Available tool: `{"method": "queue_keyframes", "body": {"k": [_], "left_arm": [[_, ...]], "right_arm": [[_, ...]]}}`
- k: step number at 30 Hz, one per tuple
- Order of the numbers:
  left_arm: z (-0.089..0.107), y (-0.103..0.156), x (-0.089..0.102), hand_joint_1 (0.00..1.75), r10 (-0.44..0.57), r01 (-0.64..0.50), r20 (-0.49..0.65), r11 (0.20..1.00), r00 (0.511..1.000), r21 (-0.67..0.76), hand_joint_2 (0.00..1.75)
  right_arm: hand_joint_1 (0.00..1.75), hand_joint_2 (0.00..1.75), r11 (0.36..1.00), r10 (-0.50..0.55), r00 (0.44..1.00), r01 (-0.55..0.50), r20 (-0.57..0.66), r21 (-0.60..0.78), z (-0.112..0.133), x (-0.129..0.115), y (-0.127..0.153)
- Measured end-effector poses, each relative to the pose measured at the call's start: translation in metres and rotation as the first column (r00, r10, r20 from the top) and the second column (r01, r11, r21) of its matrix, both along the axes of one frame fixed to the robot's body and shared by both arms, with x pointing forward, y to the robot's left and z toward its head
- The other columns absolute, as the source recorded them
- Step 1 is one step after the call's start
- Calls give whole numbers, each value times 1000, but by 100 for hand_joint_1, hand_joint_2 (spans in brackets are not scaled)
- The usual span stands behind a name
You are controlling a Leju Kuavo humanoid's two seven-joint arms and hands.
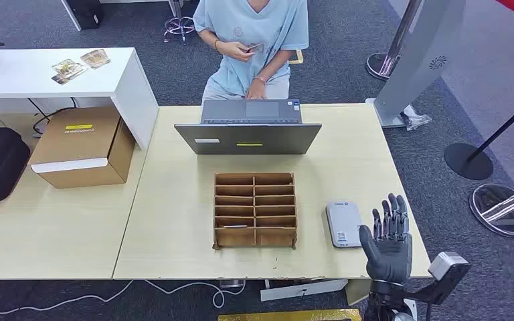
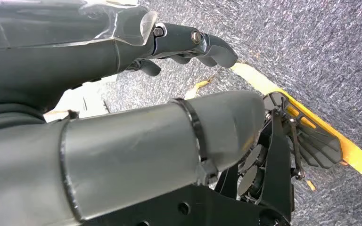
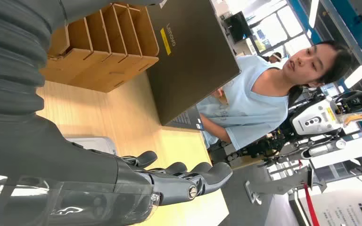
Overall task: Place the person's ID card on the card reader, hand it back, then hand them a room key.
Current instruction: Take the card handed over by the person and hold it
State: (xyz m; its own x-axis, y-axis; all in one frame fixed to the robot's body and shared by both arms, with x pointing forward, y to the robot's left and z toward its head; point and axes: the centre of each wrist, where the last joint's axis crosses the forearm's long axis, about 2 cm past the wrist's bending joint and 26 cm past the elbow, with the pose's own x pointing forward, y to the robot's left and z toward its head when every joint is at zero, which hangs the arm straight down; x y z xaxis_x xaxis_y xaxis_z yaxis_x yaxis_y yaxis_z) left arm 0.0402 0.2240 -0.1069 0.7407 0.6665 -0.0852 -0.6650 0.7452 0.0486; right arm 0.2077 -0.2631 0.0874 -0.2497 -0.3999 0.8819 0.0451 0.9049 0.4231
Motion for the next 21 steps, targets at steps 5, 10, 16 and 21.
{"method": "queue_keyframes", "body": {"k": [5,10,16,21], "left_arm": [[0,-1,0,0,7,-7,0,1000,1000,-3,0],[0,-2,0,0,8,-8,0,1000,1000,-5,0],[0,-2,0,0,8,-8,-1,1000,1000,-4,0],[1,-3,1,0,9,-9,-3,1000,1000,4,0]], "right_arm": [[0,175,1000,-1,1000,1,-2,-6,-1,3,0],[0,175,1000,1,1000,-1,-2,-15,-1,4,1],[0,175,997,-20,1000,20,-1,-76,-1,6,1],[0,175,914,-76,995,95,62,-395,13,21,7]]}}
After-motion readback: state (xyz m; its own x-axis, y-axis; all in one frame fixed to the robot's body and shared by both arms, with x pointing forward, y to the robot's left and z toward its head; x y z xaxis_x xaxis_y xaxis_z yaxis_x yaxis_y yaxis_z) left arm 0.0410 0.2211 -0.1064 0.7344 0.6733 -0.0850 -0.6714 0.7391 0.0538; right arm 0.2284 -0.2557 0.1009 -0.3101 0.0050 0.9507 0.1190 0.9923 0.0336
